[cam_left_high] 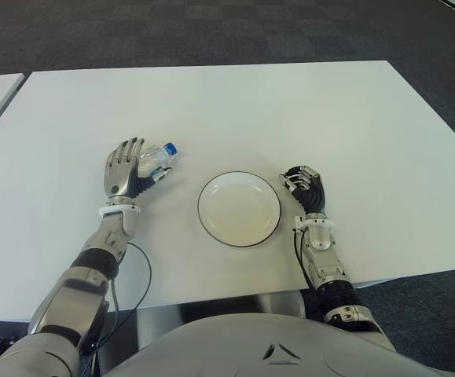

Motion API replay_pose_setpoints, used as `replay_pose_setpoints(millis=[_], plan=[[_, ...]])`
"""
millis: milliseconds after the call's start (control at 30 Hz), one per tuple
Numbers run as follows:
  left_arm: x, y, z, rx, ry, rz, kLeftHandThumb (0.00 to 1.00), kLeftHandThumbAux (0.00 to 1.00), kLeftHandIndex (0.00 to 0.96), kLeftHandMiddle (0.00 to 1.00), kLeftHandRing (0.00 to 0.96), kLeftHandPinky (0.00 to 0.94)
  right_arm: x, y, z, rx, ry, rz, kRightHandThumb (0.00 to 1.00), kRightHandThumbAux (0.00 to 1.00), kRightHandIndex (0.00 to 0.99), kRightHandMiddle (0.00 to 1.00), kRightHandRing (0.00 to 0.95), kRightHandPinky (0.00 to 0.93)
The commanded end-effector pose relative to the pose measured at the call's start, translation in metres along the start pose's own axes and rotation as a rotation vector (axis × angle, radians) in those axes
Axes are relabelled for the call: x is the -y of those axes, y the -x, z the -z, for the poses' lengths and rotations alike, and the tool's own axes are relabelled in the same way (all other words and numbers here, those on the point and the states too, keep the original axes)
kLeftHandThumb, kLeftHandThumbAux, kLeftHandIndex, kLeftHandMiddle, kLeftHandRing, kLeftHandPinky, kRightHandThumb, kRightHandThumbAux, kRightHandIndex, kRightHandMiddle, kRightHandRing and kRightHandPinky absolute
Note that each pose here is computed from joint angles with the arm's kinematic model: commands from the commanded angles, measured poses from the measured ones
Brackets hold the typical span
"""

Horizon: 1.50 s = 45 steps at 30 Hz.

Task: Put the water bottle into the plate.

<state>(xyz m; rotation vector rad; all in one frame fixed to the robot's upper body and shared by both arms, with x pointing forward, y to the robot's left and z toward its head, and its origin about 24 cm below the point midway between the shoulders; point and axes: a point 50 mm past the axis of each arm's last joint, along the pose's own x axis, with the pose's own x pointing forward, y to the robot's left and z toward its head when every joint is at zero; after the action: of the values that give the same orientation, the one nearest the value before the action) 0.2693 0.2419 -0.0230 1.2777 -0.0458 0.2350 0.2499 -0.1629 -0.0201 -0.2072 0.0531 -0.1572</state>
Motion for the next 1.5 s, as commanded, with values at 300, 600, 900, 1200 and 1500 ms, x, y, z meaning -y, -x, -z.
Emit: replay_pose_setpoints(millis=[300, 600, 900, 1200, 1500], plan=[[0.032, 0.015, 0.002, -0.046, -0.040, 0.229, 0.519, 0.160, 0.000, 0.000, 0.000, 0.000, -0.002, 0.009, 0.016, -0.079, 0.010, -0.005, 0.702, 0.731, 0.421, 0.483, 0.503, 0.509], [0.039, 0.019, 0.004, -0.061, -0.062, 0.308, 0.507, 0.180, 0.000, 0.000, 0.000, 0.000, -0.001, 0.009, 0.016, -0.074, 0.008, -0.008, 0.702, 0.731, 0.421, 0.485, 0.506, 0.518], [0.041, 0.021, 0.005, -0.092, -0.028, 0.338, 0.544, 0.219, 0.000, 0.000, 0.000, 0.014, -0.002, 0.010, 0.015, -0.073, -0.001, -0.004, 0.702, 0.731, 0.421, 0.485, 0.506, 0.516], [0.041, 0.021, 0.009, -0.139, 0.000, 0.354, 0.667, 0.376, 0.058, 0.136, 0.133, 0.190, -0.002, 0.010, 0.015, -0.078, 0.012, -0.005, 0.702, 0.731, 0.421, 0.484, 0.503, 0.513], [0.039, 0.017, 0.010, -0.131, -0.024, 0.370, 0.806, 0.638, 0.411, 0.447, 0.502, 0.508, -0.002, 0.010, 0.014, -0.076, 0.018, -0.009, 0.702, 0.732, 0.422, 0.484, 0.508, 0.524]])
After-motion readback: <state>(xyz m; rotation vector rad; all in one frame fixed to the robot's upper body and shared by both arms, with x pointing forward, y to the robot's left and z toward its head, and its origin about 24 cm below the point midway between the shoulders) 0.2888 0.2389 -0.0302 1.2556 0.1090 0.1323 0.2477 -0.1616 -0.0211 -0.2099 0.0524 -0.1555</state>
